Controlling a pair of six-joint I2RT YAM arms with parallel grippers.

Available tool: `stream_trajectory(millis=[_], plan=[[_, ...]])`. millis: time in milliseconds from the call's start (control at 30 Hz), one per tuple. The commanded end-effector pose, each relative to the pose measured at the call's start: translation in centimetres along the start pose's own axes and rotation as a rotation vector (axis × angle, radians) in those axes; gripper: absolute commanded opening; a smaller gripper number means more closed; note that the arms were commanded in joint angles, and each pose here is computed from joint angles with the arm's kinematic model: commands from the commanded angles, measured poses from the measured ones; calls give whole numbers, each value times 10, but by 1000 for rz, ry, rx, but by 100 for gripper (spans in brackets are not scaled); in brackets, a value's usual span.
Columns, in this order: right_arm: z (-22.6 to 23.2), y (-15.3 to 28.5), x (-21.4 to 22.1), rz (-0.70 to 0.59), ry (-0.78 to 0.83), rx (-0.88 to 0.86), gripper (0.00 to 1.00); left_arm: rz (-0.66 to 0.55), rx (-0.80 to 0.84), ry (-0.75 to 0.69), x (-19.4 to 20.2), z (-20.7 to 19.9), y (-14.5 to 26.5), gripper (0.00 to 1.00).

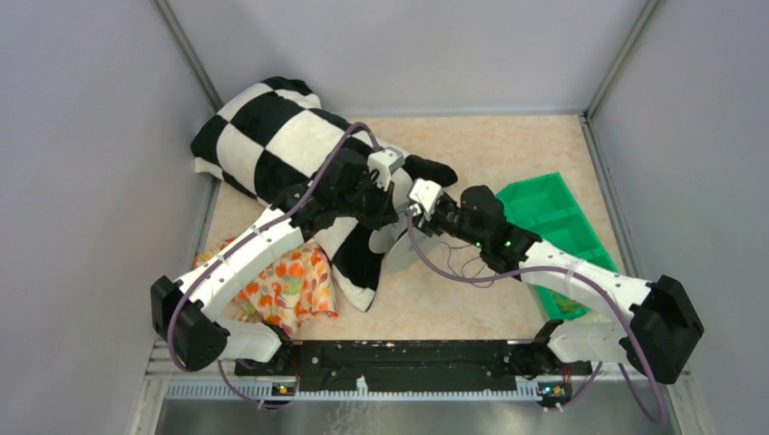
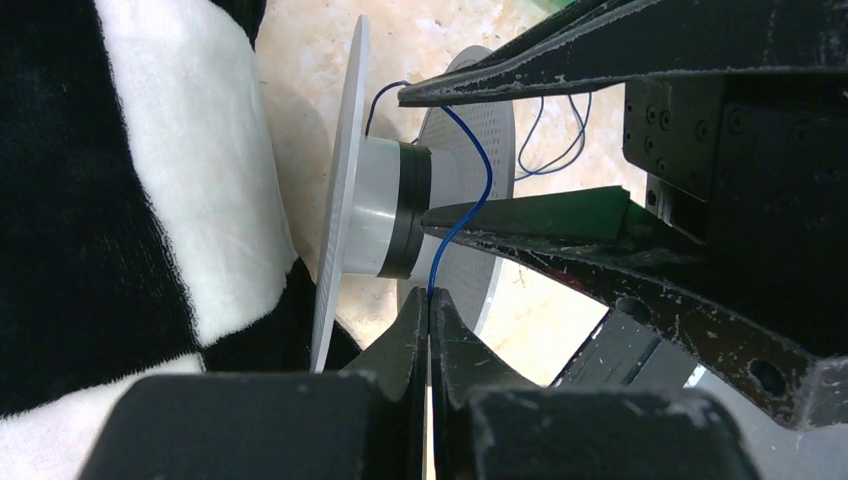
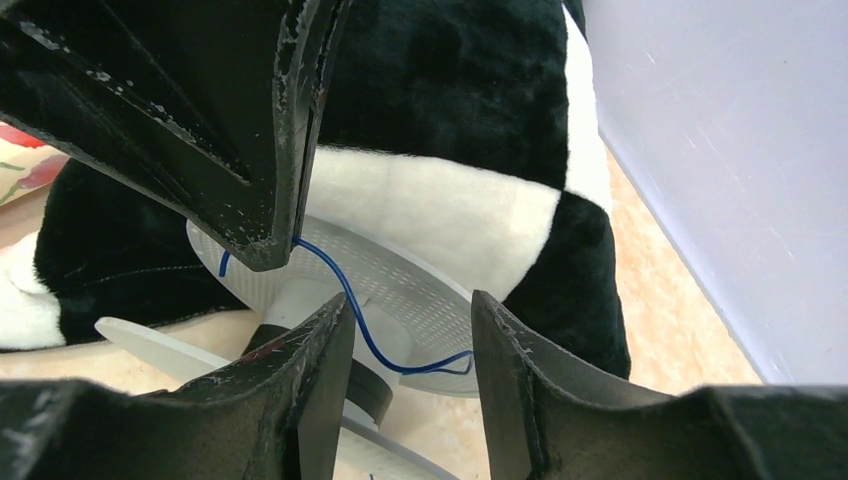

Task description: Wrap the cables

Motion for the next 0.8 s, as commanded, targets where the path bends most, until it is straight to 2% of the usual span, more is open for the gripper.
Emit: stream_trajectory(millis=[0,100,167,300,367,533,767], plan=[[-7,-6,-26,-81,32,20,49,-49,26,-14,-15,-5,7,0],[-6,-9,-25,-77,37,18,65,-42,47,-21,-14,-7,8,0],[-6,-11,-24,-75,42,28,64,-39,70,-25,-13,-9,8,0],[-7,-11,-23,-86,42,43,38,-22,74,-17,-11,-9,9,0],[-5,-14,-21,-73,39,32,29,-22,69,-13,-12,-9,9,0],[-6,-14,-20,-64,41,32,0,-35,68,-10,-12,-9,11,0],[-6,-12,-24,-75,1,39,0,-32,64,-2,-20,-12,18,0]])
Point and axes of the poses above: each gripper's point midway between its finger pads, its own y axis back along the fingers, its own z axis along the line the jaws close on, x = y × z, the point moved 5 cm from there along y, back along the fingers, and after that the axes turned 1 degree about y, right-handed, at the moved point
